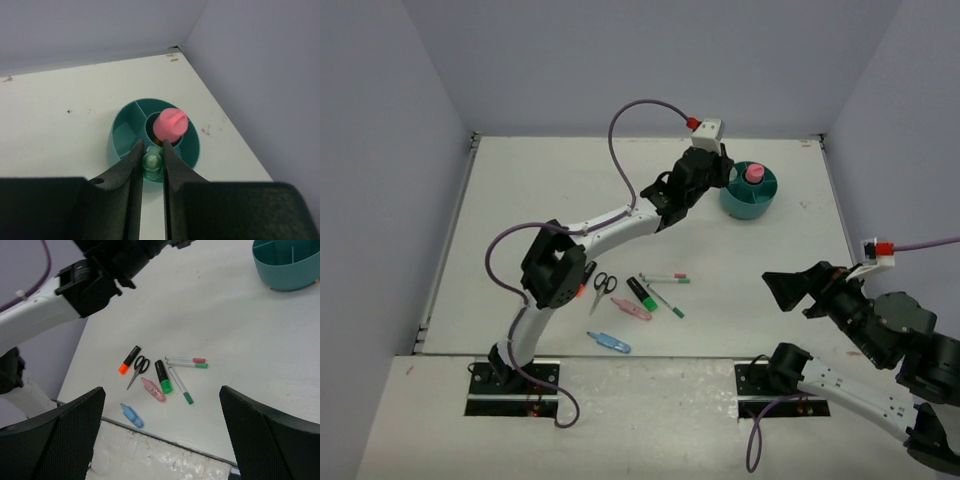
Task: Sort the stationery into containers
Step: Place the pen in the storage box.
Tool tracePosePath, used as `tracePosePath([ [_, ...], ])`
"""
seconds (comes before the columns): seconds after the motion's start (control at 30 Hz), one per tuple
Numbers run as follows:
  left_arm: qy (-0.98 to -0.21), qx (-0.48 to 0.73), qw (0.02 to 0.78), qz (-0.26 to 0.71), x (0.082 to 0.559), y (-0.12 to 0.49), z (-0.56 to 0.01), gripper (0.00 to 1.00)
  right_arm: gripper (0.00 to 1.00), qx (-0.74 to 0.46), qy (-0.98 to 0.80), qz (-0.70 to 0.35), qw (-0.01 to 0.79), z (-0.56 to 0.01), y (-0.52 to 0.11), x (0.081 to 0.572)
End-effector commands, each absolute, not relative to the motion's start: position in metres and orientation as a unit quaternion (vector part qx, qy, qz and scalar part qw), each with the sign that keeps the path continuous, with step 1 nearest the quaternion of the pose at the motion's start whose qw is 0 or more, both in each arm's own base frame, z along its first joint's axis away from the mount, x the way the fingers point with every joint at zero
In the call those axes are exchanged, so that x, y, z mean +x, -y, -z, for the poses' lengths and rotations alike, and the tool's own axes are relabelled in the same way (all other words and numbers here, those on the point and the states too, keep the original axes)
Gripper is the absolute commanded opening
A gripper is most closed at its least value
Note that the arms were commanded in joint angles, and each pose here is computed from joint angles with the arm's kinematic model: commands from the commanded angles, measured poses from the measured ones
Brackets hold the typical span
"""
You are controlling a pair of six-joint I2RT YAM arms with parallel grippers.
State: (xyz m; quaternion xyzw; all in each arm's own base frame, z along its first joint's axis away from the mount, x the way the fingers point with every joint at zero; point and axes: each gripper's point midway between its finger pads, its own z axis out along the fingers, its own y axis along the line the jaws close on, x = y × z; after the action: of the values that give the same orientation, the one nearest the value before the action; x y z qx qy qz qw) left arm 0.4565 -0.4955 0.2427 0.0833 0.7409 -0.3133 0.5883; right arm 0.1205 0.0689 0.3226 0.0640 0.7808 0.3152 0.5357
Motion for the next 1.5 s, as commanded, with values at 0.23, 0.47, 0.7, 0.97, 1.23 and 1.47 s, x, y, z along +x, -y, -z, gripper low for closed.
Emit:
tracePosePath([
  [0.23, -0.67, 0.1, 0.67, 0.304, 0.52, 0.517, -0.247, 0.0, 0.99, 0.038, -0.77, -0.367, 0.521, -0.322, -0.062, 0.094],
  [0.47, -0.679, 0.107, 0.649, 0.325, 0.531, 0.517, -0.212, 0.0, 0.99, 0.026, -0.764, -0.383, 0.519, -0.323, -0.068, 0.091],
  [0.7, -0.685, 0.103, 0.652, 0.31, 0.543, 0.512, -0.192, 0.01, 0.99, 0.007, -0.768, -0.39, 0.507, -0.318, -0.083, 0.092],
  [0.97, -0.687, 0.11, 0.633, 0.34, 0.544, 0.517, -0.184, 0.19, 0.99, -0.001, -0.774, -0.387, 0.501, -0.312, -0.091, 0.095],
  [1.23, -0.68, 0.108, 0.63, 0.359, 0.532, 0.517, -0.218, 0.65, 0.99, -0.01, -0.782, -0.377, 0.497, -0.305, -0.098, 0.099],
  [1.47, -0.685, 0.041, 0.653, 0.321, 0.499, 0.455, -0.324, 0.86, 0.99, -0.023, -0.809, -0.333, 0.484, -0.278, -0.113, 0.115],
])
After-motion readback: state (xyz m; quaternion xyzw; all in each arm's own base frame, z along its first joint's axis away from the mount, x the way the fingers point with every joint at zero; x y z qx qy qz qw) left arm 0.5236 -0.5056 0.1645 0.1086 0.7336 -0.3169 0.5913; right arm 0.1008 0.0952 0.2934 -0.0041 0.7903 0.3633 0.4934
